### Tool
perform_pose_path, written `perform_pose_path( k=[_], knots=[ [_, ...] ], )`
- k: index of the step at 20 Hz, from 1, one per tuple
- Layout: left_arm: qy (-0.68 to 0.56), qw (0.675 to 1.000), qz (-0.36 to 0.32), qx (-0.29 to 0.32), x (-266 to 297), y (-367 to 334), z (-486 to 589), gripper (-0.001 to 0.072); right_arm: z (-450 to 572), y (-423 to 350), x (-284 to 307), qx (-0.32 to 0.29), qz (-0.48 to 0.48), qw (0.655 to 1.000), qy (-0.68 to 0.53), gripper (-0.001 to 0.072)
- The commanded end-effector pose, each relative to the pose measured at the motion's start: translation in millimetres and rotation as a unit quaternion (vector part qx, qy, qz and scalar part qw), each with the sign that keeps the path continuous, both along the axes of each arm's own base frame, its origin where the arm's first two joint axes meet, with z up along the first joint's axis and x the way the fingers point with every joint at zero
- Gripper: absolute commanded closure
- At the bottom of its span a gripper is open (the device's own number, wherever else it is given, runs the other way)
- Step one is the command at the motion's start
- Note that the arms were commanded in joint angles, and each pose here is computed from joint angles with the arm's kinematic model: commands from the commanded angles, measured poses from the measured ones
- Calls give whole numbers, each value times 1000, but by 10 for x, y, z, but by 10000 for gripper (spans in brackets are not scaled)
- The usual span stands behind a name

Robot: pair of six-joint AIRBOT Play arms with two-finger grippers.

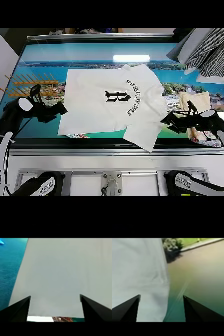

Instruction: Fold the clothes and pants, and hang the long-sleeved shirts on hangers.

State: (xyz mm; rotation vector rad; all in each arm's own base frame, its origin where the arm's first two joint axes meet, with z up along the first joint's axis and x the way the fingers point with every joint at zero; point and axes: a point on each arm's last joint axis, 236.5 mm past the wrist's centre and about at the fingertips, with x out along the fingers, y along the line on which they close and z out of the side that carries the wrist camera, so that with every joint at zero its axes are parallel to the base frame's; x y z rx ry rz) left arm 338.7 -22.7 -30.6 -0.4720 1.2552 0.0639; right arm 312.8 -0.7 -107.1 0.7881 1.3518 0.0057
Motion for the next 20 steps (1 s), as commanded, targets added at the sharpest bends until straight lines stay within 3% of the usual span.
perform_pose_path(
  k=[1, 4, 5, 6, 7, 15, 20],
  knots=[
    [5, 1000, 14, -3, -142, -4, -88, 32, -76, 112, 198, -18, -4, 999, -31, 135],
    [40, 998, 48, -13, -298, -5, -228, 32, -77, 115, 303, -34, -6, 998, -50, 145],
    [53, 996, 70, -18, -356, 7, -293, 32, -77, 119, 305, -35, -5, 998, -51, 291],
    [66, 993, 99, -25, -428, 27, -383, 32, -76, 121, 302, -35, -5, 998, -50, 566],
    [78, 988, 131, -34, -513, 50, -471, 32, -76, 124, 299, -34, -5, 998, -50, 693],
    [41, 917, 385, -92, -990, 363, -773, 32, -76, 136, 286, -32, -3, 998, -47, 697],
    [16, 910, 402, -104, -872, 348, -874, 32, -75, 139, 285, -31, -3, 998, -47, 697]
  ],
)
